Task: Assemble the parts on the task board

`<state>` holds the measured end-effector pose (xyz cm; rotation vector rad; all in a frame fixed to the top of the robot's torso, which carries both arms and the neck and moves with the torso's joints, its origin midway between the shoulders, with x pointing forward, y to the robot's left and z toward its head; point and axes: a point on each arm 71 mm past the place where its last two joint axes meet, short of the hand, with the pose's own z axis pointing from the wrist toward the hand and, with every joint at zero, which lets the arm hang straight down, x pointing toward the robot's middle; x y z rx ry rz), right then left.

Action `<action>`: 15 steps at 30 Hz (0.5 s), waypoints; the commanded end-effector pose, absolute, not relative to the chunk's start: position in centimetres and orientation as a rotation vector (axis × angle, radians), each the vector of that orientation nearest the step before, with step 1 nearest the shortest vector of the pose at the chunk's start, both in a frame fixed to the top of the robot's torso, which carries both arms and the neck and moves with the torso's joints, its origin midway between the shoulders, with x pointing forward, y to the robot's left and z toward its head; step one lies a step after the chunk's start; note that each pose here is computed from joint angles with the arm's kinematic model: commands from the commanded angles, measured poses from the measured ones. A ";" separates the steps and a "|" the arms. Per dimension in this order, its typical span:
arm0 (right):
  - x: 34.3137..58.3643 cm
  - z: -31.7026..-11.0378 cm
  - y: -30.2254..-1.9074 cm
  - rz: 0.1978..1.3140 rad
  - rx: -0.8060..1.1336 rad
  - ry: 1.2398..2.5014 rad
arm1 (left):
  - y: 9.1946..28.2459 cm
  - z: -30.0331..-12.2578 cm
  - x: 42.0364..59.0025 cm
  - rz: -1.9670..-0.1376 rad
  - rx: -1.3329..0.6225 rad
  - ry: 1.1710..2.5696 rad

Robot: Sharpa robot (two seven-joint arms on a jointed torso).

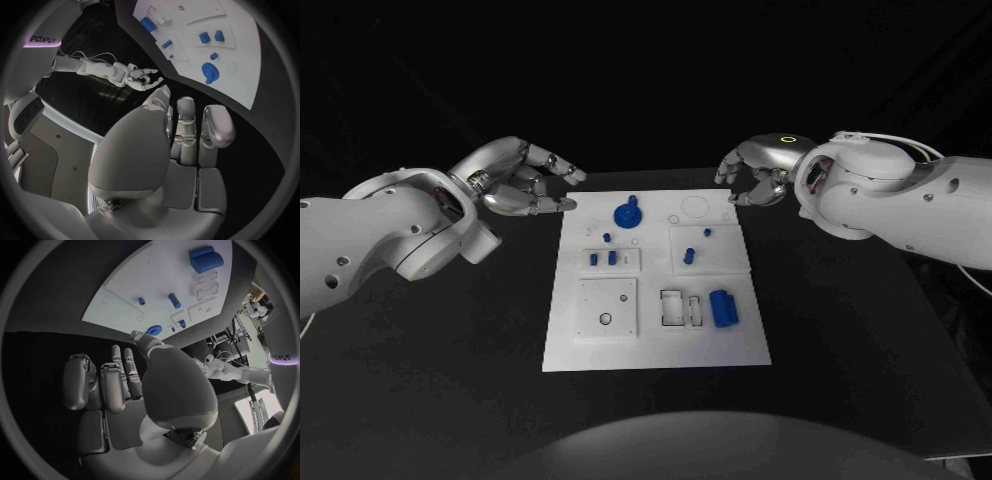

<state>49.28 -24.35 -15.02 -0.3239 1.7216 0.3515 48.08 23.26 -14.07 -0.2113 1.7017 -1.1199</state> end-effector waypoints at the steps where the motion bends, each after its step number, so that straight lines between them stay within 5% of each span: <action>1: 49.5 -16.0 -24.5 0.273 -0.388 1.729 | 22.5 -14.0 47.5 -1.284 -0.301 1.662; 15: 48.5 -19.6 -23.2 0.379 -0.375 1.811 | 22.1 -14.8 46.8 -1.376 -0.355 1.678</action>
